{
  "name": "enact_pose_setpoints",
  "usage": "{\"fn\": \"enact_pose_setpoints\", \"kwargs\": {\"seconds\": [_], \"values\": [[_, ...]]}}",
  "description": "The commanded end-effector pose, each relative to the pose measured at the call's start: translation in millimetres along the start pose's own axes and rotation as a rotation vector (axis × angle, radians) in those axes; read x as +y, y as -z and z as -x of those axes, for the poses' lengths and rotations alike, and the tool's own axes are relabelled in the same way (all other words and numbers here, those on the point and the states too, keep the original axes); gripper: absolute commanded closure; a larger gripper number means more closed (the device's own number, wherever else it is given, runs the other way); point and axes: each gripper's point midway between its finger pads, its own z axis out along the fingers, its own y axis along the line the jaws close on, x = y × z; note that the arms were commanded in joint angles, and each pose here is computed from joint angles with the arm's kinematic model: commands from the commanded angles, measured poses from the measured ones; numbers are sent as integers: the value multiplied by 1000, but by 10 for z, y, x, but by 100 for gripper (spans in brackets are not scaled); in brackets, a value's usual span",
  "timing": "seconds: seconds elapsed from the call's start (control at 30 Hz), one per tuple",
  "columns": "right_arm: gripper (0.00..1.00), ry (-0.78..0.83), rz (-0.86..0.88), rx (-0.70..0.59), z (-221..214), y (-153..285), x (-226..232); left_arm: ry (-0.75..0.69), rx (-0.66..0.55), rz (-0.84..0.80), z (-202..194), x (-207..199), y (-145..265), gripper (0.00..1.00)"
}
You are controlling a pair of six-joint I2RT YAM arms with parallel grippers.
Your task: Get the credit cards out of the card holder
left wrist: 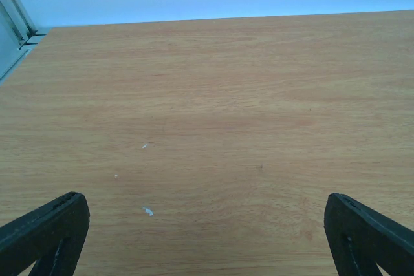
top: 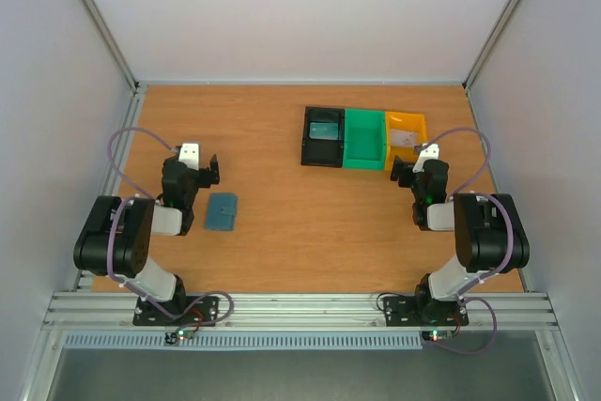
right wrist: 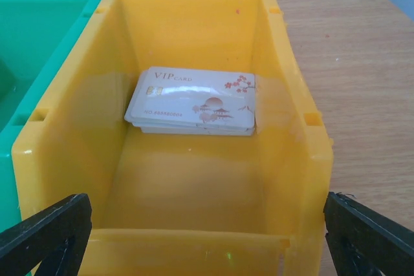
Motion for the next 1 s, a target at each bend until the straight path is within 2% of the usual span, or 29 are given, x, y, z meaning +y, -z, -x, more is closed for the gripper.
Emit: {"fn": "enact_pose_setpoints", "kwargs": {"seconds": [0.0,0.07,0.2,0.27,0.37,0.5,0.57,0.6,0.63,0.7,0.83,0.97], "values": [[2,-13,-31,-45,280,46,-33,12,-70,8,228,23,-25,1],[2,-24,-60,-20,534,128,-78,12,-69,9,223,28,-26,1],[1,-67,5,-147,1377,397,38,14,-69,4,230,22,-28,1],[1,-134,46,-151,1596,506,105,8,-75,-16,284,-10,-19,1],[2,-199,168,-135,1788,682,310,4,14,-12,432,1,-61,1],[1,-279,242,-75,1873,946,438,-12,134,-44,844,-32,-68,1],[1,-310,252,-62,1907,1101,455,-21,227,-115,959,-137,49,1],[2,-322,260,-56,1913,1197,466,-38,322,-157,903,-194,165,1],[2,-332,261,-26,1854,1256,474,-53,363,-205,1012,-261,261,1],[2,-346,275,22,1772,1375,510,-80,500,-261,975,-319,472,1],[1,-375,294,115,1545,1521,566,-149,809,-419,549,-448,931,1],[2,-384,298,200,1318,1614,602,-190,1052,-435,-90,-379,1076,1]]}}
